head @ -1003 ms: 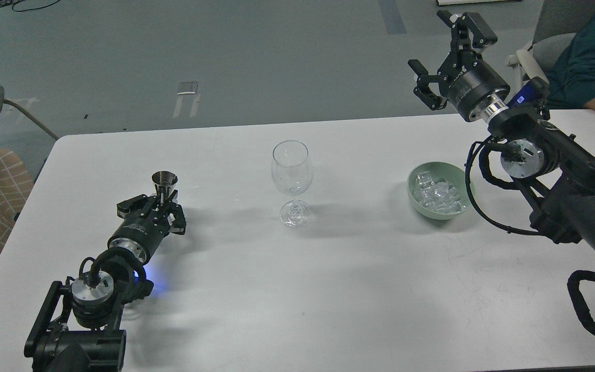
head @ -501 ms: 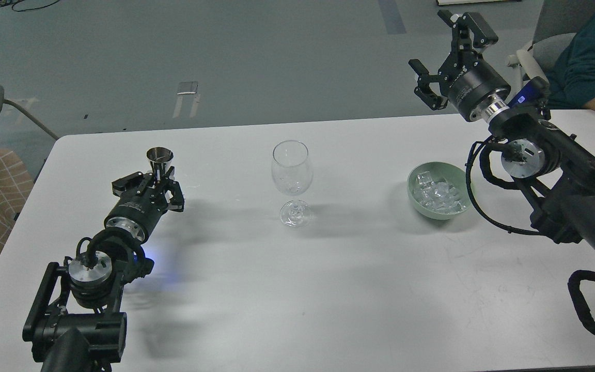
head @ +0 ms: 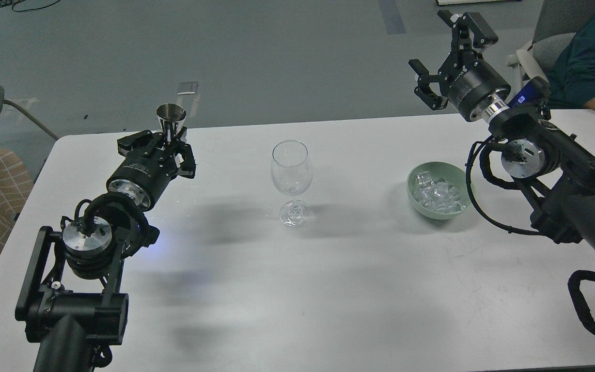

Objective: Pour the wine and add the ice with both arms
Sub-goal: 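Lift the jigger with the left gripper and carry it toward the wine glass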

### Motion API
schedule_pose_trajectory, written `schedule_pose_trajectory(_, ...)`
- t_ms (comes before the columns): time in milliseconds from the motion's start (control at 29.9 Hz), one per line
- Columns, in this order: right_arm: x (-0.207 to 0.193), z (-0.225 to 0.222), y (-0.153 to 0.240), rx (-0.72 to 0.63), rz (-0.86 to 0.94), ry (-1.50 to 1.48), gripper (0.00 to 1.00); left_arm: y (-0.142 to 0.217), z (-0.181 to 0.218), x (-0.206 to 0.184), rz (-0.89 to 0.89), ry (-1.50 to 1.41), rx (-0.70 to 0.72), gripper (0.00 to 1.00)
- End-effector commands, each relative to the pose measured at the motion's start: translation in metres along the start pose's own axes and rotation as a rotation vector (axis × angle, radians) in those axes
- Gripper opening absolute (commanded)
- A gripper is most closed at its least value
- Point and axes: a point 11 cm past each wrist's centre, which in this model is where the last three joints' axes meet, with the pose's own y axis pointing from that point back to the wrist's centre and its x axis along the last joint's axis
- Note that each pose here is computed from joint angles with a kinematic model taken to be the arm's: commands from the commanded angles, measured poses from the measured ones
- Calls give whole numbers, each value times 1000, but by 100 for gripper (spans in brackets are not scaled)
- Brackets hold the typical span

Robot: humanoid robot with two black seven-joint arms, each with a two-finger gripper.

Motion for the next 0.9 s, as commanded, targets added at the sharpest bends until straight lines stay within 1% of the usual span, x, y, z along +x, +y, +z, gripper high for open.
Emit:
schedule_pose_trajectory(0,0,0,0,0,0,0,100,0,-14,-10,1,-18,38,0)
schedule_pose_trajectory(167,0,0,0,-1,1,1,100,-1,-31,-16,-7,-54,80,0)
schedule_pose_trajectory(334,1,3,2,-5,3,-2,100,0,-35,-15,3,-99,84,0)
schedule_pose_trajectory(435,2,4,3,-7,6,-5,100,0,-52,-14,10,-147,124,0)
schedule_pose_trajectory(869,2,4,3,-7,6,-5,100,1,-63,-17,6,-231,142,0)
